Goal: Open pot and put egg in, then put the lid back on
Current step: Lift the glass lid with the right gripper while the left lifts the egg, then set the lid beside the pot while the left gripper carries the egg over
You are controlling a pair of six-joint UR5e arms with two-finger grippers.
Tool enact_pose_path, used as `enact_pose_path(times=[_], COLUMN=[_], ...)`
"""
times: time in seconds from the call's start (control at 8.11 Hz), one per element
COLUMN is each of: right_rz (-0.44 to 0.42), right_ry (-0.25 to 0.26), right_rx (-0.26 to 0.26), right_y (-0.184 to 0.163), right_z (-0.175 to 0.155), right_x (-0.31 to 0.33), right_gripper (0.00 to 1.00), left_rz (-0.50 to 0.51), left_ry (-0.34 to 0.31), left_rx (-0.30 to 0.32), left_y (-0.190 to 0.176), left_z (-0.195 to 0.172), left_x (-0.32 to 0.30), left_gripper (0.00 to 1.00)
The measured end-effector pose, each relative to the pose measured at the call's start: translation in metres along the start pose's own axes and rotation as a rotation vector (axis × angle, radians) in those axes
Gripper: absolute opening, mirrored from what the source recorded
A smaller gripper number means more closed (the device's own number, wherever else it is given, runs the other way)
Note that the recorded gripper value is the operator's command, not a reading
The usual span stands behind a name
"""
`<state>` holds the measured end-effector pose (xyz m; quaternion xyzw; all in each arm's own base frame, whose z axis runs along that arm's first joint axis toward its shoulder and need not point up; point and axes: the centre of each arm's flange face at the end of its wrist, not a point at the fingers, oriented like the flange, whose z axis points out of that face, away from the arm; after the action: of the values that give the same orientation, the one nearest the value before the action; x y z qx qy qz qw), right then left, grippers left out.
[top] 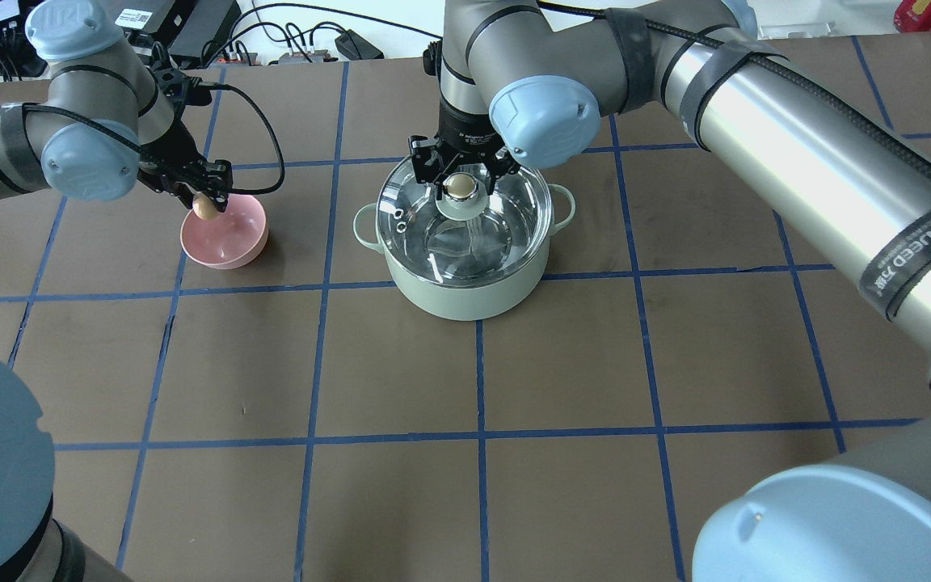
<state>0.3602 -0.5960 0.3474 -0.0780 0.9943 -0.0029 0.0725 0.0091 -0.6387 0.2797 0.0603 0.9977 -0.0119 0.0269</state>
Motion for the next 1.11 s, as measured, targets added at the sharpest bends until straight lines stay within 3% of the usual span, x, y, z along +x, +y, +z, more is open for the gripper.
enact_pose_path(times=[0.25,0.49,0.74,1.11], right_rz=[0.001,0.004,-0.017,0.013], right_ry=[-0.011,-0.007,0.036,0.069], right_rx=[-0.005,-0.021,-0.052,-0.046], right_y=[0.001,0.011,0.034,0.056], right_z=[-0.004,-0.031,-0.082,-0.161], right_x=[-0.002,0.003,0.031,0.142], right_gripper=[0.0,0.0,0.0,0.0], left_rz=[0.0,-0.001,-0.009,-0.055], left_ry=[0.0,-0.001,0.004,0.023], left_rx=[0.0,0.002,-0.007,-0.026], left_y=[0.0,0.0,-0.001,-0.014], left_z=[0.0,-0.001,-0.015,-0.076], left_x=[0.0,0.0,0.015,0.114], left_gripper=[0.0,0.0,0.0,0.0])
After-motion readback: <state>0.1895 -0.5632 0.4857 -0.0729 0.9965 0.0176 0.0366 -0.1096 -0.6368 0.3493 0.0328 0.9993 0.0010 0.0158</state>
